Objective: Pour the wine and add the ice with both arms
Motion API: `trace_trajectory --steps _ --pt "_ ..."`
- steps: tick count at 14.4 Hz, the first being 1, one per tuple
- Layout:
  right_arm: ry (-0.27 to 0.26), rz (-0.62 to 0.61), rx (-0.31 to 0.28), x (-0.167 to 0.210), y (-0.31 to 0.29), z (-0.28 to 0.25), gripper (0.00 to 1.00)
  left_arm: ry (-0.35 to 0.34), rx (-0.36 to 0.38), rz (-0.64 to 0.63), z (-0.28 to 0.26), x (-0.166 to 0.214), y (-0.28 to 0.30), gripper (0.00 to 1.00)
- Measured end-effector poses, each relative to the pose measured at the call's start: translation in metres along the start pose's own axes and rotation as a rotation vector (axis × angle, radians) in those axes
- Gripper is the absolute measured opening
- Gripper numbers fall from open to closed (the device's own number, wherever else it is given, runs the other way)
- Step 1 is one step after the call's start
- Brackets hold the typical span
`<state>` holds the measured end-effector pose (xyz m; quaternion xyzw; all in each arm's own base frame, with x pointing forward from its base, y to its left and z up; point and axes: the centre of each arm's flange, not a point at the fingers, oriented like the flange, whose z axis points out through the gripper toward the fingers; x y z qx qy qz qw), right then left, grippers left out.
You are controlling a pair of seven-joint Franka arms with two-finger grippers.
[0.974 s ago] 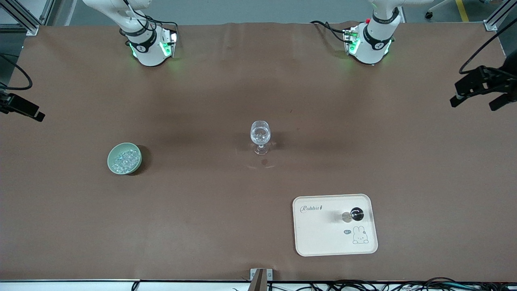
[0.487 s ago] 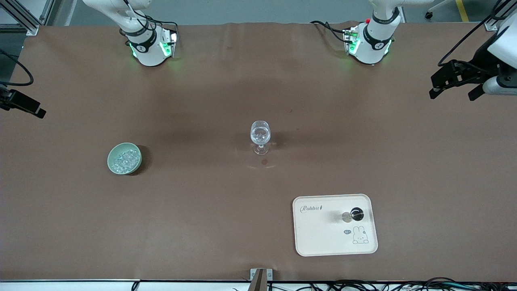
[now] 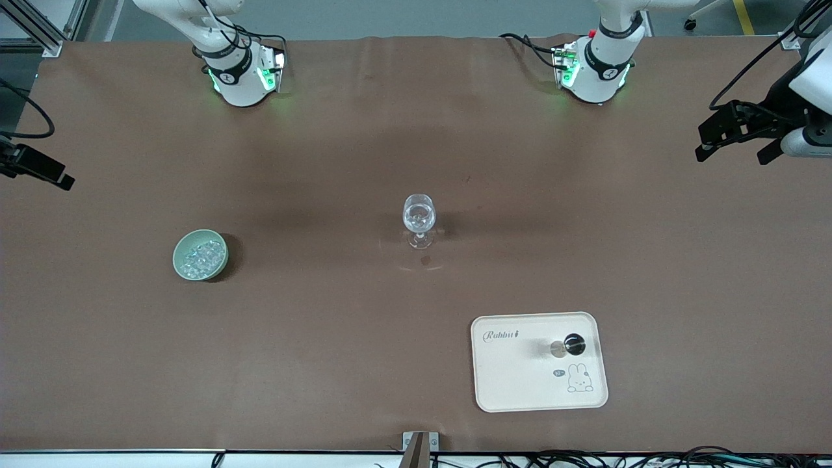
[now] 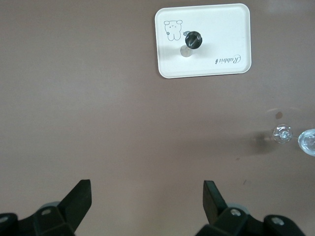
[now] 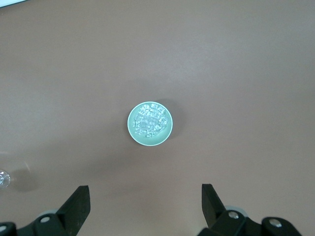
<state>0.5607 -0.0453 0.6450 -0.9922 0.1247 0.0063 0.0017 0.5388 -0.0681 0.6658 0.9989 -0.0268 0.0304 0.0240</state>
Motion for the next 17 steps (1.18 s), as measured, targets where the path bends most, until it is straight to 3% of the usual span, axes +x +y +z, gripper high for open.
trace_trajectory --steps 8,11,17 --pt "-0.015 0.005 -0.003 -0.0013 0.0029 0.0012 1.00 -0.014 0.003 0.051 0.0100 0.0054 -0.0056 1.00" --pt "-0.024 0.005 -0.004 -0.0026 0.0033 0.0016 1.00 -0.014 0.057 0.059 0.0106 0.0058 -0.0082 1.00" --pt "-0.033 0.007 -0.005 -0.0036 0.0044 0.0021 1.00 -0.014 0.062 0.062 0.0118 0.0064 -0.0062 1.00"
